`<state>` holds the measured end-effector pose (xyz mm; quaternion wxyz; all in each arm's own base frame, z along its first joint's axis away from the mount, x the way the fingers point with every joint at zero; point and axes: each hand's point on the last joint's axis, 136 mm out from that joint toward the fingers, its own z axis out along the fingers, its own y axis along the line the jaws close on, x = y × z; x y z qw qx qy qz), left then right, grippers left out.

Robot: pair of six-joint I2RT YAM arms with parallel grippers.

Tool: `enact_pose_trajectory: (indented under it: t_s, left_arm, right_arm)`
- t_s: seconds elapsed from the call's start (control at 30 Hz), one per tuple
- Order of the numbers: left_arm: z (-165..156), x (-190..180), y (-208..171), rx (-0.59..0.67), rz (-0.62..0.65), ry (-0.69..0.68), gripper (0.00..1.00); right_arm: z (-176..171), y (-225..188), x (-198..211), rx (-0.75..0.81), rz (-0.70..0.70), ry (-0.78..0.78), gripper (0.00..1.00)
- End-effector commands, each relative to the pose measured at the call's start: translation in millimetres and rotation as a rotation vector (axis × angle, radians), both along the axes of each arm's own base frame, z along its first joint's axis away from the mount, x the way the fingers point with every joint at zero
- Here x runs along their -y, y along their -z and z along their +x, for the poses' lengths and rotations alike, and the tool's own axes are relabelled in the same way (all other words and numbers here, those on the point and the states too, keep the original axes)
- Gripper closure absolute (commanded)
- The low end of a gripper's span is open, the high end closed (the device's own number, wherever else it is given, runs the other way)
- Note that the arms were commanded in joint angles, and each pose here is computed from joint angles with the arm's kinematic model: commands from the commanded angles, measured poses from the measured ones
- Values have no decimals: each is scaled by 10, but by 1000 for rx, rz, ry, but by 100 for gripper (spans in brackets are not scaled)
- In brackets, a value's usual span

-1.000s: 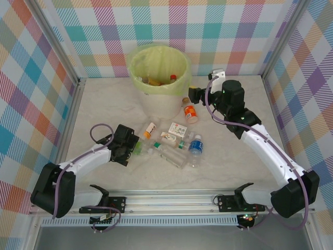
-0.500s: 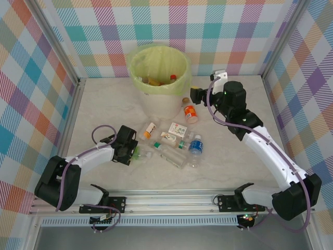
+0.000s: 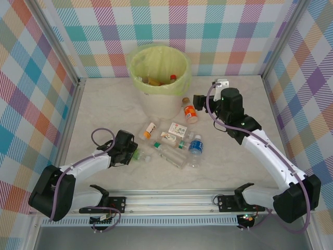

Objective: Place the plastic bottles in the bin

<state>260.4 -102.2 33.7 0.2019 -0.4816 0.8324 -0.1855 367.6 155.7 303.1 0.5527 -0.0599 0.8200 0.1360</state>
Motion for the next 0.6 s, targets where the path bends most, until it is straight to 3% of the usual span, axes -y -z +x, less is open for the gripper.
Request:
enact_pose_trajectory:
  t_s: [0.0,0.17,0.43,0.57]
  left_arm:
    - [158,-215,-88,106,113,14,49]
    - [271,-313,-483,224,155,31,51]
    - [659,-237,-1718,444,362,246,52]
    - [941,-58,-2424,585,403,332,52]
  right_arm:
    - [-23,-186,139,54,26,67,0]
    - [-15,-291,151,95,37,73,0]
    - [-32,-445,292,166,96,152,0]
    - [-73,-539,334,204,131,167,0]
